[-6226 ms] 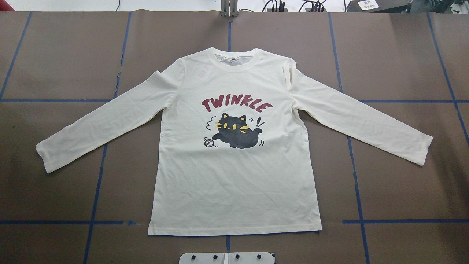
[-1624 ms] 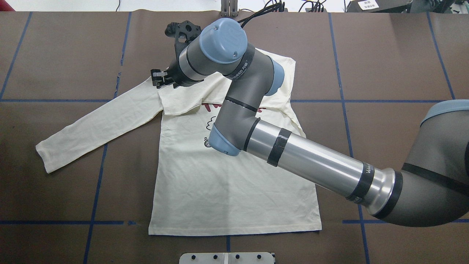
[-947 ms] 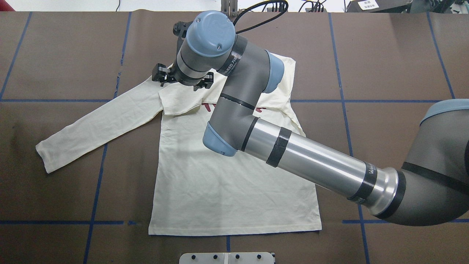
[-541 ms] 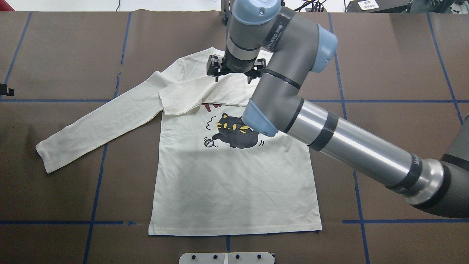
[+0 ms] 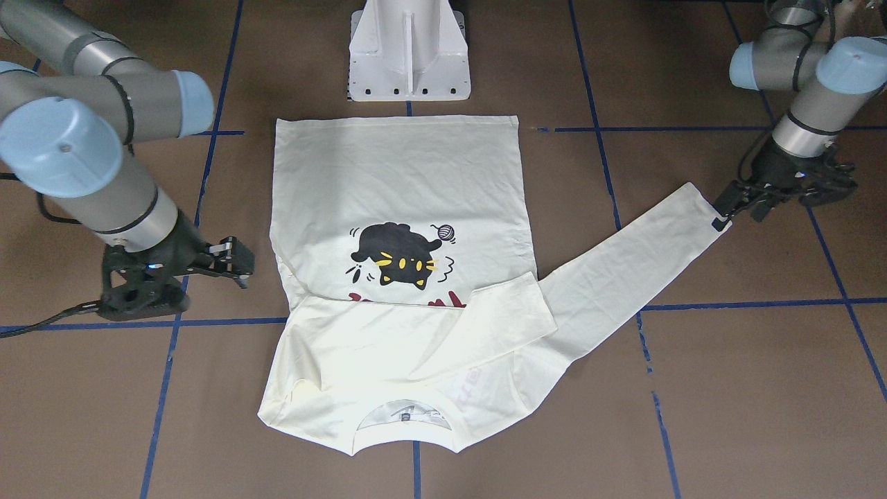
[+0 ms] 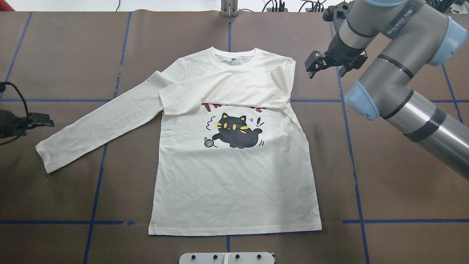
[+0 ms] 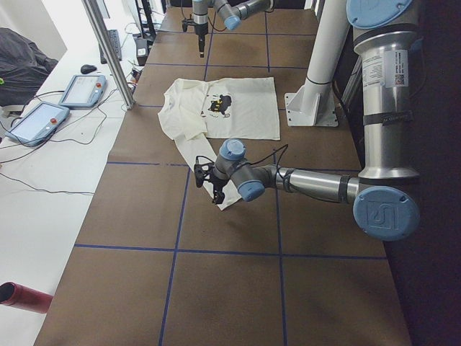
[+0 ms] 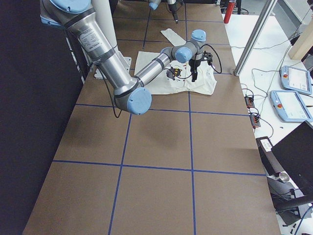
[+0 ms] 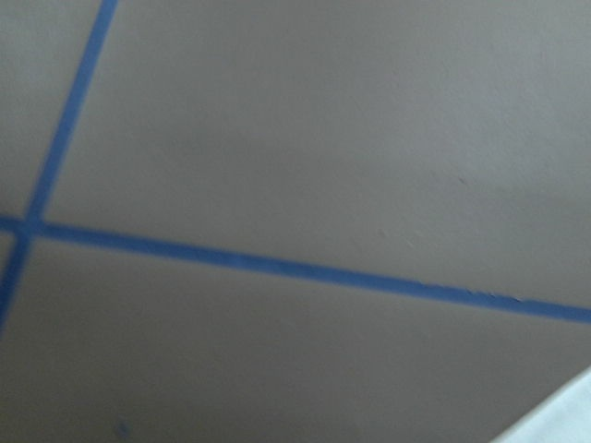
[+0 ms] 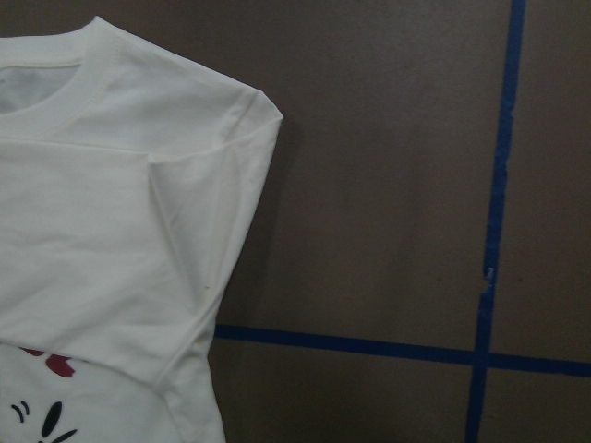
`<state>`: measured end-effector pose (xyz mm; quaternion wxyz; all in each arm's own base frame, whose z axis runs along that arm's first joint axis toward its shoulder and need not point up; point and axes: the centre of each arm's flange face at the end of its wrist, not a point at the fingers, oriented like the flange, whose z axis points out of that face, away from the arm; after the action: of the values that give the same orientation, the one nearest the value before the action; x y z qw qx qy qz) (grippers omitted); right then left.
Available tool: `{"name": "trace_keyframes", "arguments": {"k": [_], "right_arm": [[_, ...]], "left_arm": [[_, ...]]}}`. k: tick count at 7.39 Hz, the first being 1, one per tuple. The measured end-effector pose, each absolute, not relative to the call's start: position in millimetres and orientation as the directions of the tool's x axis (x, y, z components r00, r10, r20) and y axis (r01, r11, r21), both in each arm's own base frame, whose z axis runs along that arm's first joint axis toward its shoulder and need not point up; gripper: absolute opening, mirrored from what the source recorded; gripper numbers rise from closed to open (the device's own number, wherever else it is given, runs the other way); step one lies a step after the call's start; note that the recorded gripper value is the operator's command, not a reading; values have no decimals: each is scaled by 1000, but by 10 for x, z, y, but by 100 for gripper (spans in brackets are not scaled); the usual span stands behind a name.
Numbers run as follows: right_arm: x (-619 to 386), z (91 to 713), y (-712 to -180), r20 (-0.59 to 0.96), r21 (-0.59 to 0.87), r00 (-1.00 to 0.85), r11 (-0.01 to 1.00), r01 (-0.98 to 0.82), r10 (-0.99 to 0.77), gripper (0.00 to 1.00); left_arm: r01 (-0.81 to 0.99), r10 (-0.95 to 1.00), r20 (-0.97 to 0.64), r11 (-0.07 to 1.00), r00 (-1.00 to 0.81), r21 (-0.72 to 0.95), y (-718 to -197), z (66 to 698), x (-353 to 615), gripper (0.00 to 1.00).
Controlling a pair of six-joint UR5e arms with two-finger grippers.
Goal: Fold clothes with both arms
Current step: 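Release the sleeve and withdraw the right gripper while the left gripper reaches the other cuff, then grasp the other sleeve cuff with the left gripper and fold it across the chest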
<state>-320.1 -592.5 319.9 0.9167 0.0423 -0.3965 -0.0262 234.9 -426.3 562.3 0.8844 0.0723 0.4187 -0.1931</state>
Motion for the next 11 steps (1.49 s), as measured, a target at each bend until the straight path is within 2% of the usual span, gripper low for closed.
{"name": "trace_keyframes", "arguments": {"k": [2, 5, 6, 7, 8, 9, 11], "right_arm": [[-2826, 3547, -5816, 719, 84, 691, 996, 14, -70, 100], [-2764, 3633, -5771, 721, 74, 690, 997, 16, -64, 100], [-2762, 3622, -5765, 723, 72, 687, 997, 16, -64, 100], [-2758, 3602, -5751, 728, 71, 683, 997, 16, -63, 100], [-2753, 3578, -5737, 732, 71, 679, 997, 15, -63, 100], [-2750, 3564, -5730, 733, 72, 677, 997, 15, -63, 100], [-2759, 3556, -5727, 734, 71, 676, 997, 15, -62, 100]], "left_arm": [[433, -341, -734, 899, 587, -71, -4064, 5681, 2678, 99], [436, -360, -698, 897, 619, -77, -3970, 5915, 2800, 96], [434, -363, -690, 898, 626, -79, -3948, 5971, 2793, 90], [431, -364, -687, 899, 629, -81, -3930, 5996, 2781, 72], [430, -365, -687, 899, 628, -84, -3920, 5994, 2776, 47], [431, -366, -689, 898, 626, -86, -3916, 5980, 2776, 30], [431, -366, -692, 898, 622, -88, -3913, 5955, 2774, 9]]}}
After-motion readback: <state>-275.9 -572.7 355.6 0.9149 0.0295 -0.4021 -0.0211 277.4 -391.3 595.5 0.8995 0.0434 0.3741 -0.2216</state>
